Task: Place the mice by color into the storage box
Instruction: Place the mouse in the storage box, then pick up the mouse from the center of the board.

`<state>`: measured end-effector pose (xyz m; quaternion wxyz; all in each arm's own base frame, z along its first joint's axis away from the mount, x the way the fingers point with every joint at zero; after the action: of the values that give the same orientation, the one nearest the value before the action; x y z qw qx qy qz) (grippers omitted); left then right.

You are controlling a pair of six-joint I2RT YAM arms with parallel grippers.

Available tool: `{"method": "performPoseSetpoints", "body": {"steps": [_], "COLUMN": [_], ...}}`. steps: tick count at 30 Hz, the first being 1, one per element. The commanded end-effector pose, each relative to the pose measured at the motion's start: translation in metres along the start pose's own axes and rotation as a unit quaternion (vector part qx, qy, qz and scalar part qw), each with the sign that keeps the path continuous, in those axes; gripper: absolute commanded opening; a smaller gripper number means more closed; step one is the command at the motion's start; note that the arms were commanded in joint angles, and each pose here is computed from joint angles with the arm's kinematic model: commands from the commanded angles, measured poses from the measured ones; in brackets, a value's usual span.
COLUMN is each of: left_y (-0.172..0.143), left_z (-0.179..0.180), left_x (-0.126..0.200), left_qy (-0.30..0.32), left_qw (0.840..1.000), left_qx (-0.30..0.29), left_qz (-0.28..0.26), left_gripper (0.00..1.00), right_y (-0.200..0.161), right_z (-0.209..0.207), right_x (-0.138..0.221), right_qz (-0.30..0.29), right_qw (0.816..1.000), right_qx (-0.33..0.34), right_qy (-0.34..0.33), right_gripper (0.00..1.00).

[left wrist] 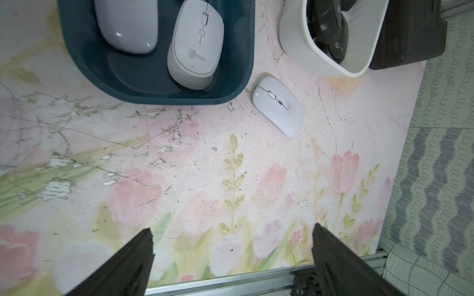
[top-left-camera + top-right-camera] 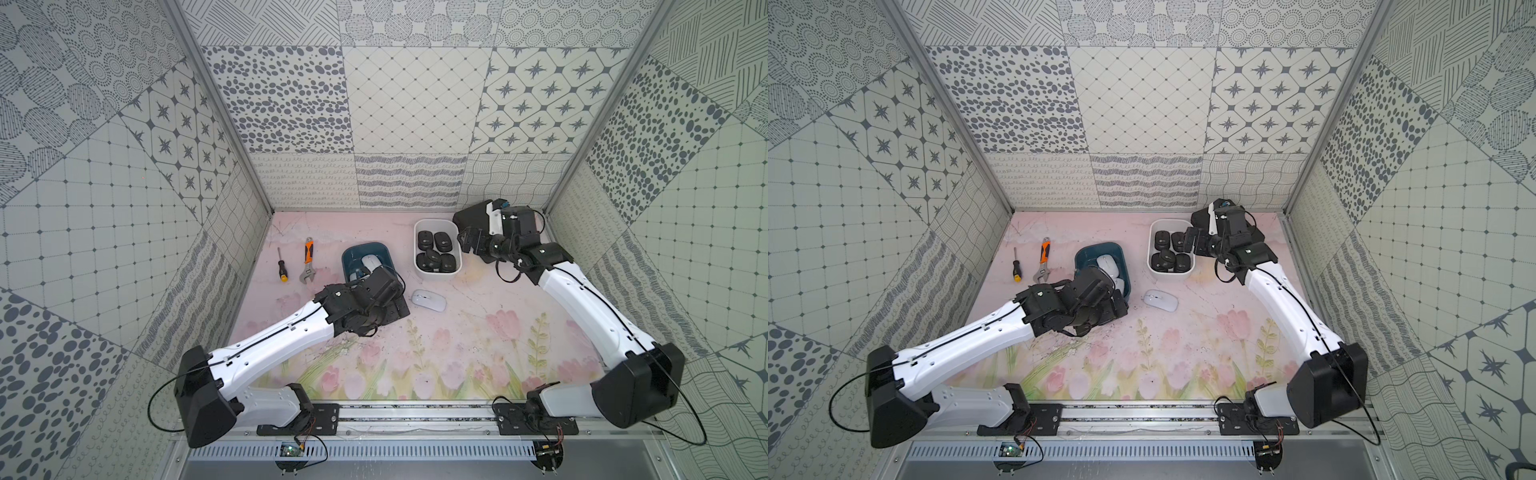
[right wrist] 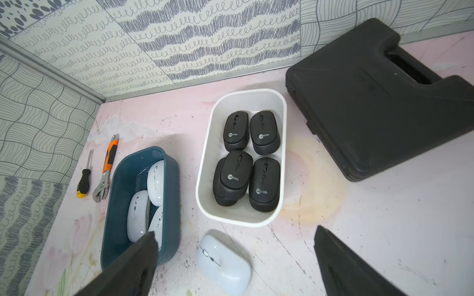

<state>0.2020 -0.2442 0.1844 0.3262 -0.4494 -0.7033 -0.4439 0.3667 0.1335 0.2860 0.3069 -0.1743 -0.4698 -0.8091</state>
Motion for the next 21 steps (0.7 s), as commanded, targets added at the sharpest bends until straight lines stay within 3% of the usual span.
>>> {"method": "performPoseSetpoints", "body": {"steps": [1,8,14,21], "left_y": [-0.008,-0.012,-0.014,0.002], "left_z": [-0.053,-0.093,-0.075,-0.075], "left_x": [-0.035,-0.073,-0.116,-0.159], "left_qy": [-0.069,-0.006,0.117,0.147], "left_qw": [0.976,0.957,0.938,0.929], "left_qx": [0.201,0.286,0.325,0.34], "left_qz": [0.035,0.051,0.022,-0.006], "left_gripper": [0.99,0.99,0.99,0.99], "right_y": [0.003,0.027,0.042,0.048], "right_z": [0.007,0.014,0.021,0.021], "right_x": [0.029,0.083,0.11,0.118], "right_qz": [-0.017,-0.062,-0.095,-0.101], "right_qw": [0.999,0.996,0.992,0.989], "right_qx": [0.01,0.021,0.034,0.028], "right_qy": [0.033,0.062,0.077,0.1], "right_gripper": [0.99,0.99,0.99,0.99]}}
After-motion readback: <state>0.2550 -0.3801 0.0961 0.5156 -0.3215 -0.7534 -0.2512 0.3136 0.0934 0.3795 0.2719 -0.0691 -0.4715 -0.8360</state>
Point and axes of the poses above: each gripper's point midway between its finger pads, its own x axis back along the fingers, its own z axis along the line the jaws close on, y = z × x, the point moved 2 cm from there along x, back along the fingers, and after that the axes turned 12 degrees about -x, right-handed, at the moved point
